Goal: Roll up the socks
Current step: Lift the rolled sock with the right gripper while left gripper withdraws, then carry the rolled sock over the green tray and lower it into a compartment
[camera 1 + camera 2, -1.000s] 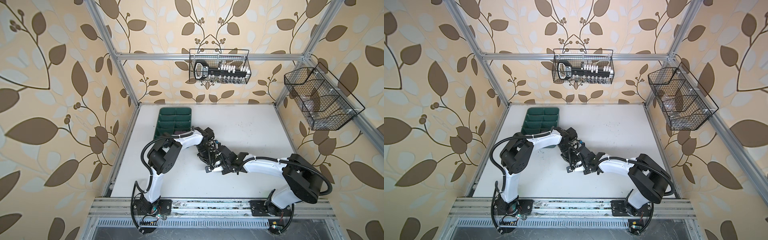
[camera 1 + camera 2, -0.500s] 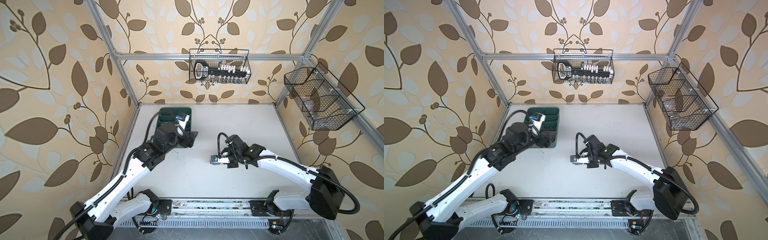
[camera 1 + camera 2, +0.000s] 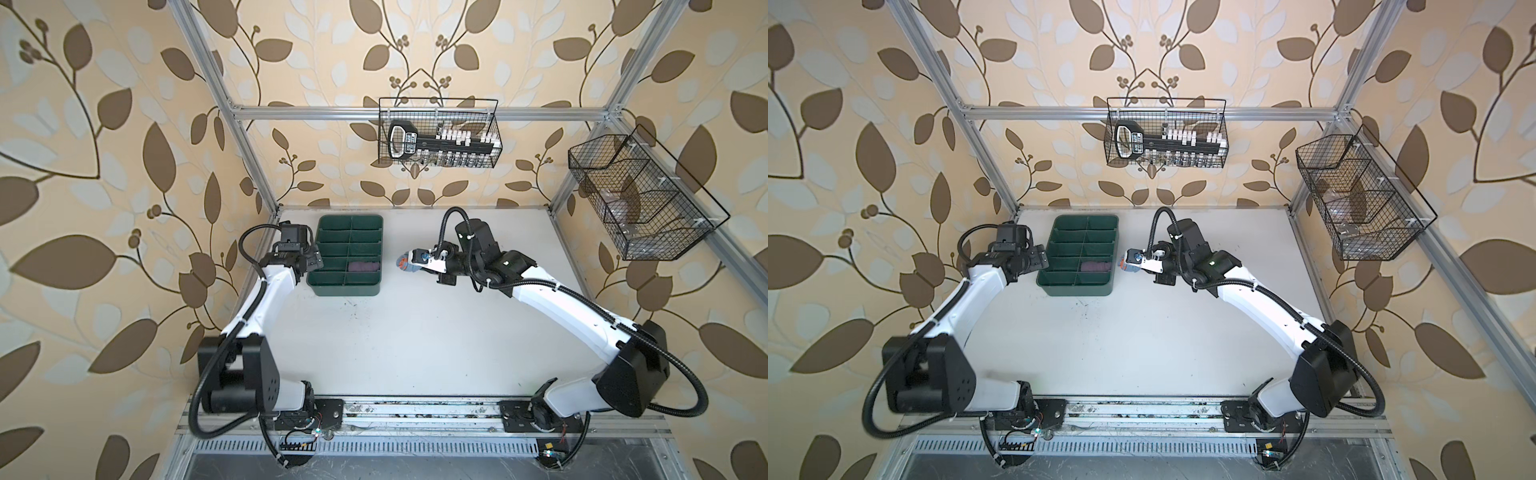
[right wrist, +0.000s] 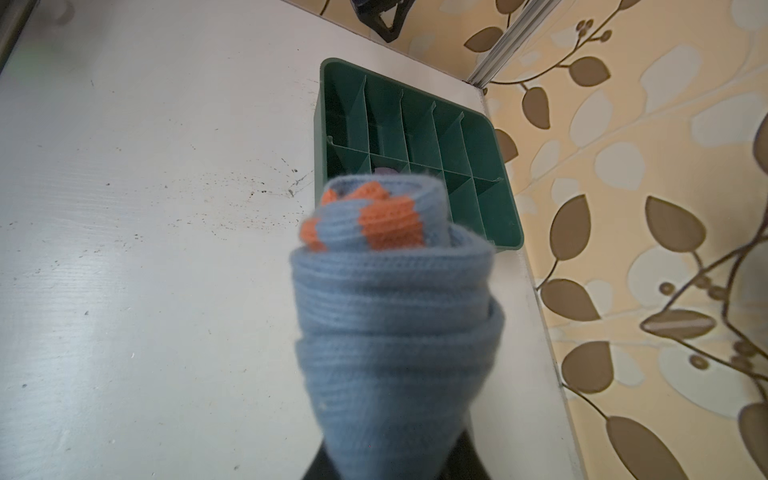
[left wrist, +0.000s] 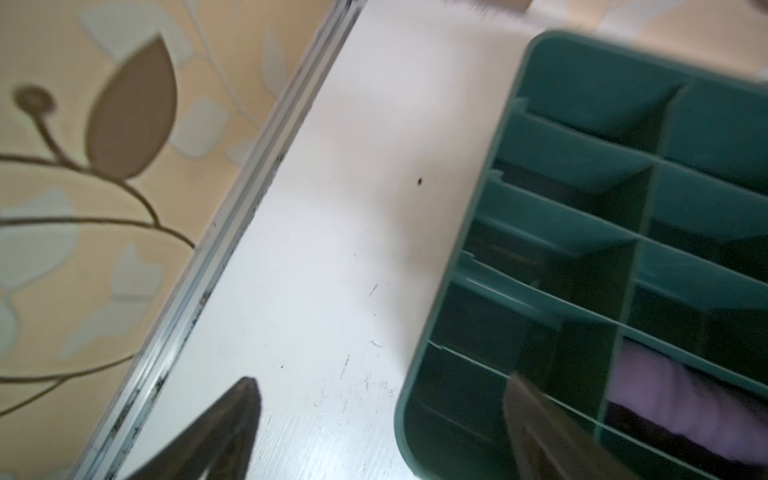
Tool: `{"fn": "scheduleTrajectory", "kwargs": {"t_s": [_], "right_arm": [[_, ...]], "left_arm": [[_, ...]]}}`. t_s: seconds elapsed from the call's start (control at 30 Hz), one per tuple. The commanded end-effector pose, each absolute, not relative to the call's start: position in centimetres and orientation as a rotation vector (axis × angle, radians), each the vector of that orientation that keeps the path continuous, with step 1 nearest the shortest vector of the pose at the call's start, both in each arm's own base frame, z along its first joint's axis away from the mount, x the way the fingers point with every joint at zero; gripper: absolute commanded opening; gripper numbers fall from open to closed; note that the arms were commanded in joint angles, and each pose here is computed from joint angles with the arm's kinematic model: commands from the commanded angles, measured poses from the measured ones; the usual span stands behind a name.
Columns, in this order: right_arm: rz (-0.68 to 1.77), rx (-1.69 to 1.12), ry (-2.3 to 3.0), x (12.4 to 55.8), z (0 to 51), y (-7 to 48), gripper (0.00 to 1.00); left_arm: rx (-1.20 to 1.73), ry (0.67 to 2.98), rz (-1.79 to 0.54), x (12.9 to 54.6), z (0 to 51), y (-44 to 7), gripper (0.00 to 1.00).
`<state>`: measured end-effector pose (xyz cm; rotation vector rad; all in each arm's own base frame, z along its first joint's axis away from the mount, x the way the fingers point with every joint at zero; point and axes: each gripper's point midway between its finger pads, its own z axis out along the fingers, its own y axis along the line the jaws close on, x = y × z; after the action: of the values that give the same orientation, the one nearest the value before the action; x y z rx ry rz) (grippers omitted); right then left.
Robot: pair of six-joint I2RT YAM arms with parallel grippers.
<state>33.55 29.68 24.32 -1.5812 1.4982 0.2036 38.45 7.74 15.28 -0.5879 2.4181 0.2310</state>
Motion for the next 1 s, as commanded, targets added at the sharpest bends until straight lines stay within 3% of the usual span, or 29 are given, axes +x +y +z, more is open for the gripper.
{"fn": "scheduleTrajectory", "kwargs": {"t_s": [0.0,0.2,0.43,0.63,0.83,0.97], "right_arm": [[0.261,-1.568,1.454,34.1,25.4,30.8,0.00],[0.293,-1.603,1.474,34.5,23.6,31.0,0.00],[0.317,-1.617,1.519,35.2,22.2,30.8,0.00],[0.317,-1.618,1.532,35.5,22.0,30.8,0.00],[0.310,-1.612,1.520,35.6,22.8,30.9,0.00],[0.272,-1.568,1.576,36.7,23.2,30.6,0.00]], "left_arm": [[-0.680,2.465,0.137,40.6,13.6,8.4,0.83],[-0.604,2.475,-0.004,45.0,12.8,7.2,0.80],[-0.555,2.442,-0.115,47.3,12.7,6.0,0.78],[-0.494,2.519,-0.208,48.4,10.7,4.6,0.67],[-0.470,2.569,-0.232,48.5,9.3,3.6,0.33],[-0.386,2.574,-0.213,48.1,9.9,1.1,0.19]]}}
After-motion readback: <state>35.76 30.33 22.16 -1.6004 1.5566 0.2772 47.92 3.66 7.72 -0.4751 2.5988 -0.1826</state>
